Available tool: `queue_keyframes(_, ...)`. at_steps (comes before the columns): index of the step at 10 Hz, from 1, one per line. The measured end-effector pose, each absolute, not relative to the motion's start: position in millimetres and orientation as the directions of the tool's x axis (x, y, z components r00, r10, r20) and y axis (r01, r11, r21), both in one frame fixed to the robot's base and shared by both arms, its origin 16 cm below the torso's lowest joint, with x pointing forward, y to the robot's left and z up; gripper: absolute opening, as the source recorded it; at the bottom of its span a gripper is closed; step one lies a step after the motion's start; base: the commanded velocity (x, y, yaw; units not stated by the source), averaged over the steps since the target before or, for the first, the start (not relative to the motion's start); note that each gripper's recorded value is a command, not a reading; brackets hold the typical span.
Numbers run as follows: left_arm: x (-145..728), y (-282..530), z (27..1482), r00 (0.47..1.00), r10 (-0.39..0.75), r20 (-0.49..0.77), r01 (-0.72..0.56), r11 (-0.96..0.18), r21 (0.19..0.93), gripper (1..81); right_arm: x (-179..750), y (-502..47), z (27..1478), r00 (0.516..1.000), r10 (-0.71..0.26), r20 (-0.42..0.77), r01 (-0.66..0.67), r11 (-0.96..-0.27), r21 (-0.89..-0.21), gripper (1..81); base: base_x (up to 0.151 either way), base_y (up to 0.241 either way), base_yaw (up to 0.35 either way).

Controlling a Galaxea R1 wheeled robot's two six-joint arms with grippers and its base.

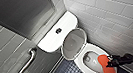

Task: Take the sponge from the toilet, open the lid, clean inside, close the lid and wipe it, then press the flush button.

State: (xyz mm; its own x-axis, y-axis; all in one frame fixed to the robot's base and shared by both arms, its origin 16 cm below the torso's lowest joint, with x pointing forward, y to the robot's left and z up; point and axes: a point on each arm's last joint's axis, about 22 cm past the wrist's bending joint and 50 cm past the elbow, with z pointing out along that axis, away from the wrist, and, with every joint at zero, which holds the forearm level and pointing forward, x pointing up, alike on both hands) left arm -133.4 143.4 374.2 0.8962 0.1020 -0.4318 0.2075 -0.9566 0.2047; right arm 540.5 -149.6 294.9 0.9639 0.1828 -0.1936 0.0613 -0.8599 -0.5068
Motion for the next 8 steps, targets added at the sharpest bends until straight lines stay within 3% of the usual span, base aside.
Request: queue_keyframes(8, -133, 143, 374, 0.898, 0.092, -0.430, 0.198, -0.958, 0.210, 81.1, 467, -153, 288, 0.982, -0.105, -0.158, -0.182, -0.760, -0.624, 1.0, 0.000, 0.000, 0.000)
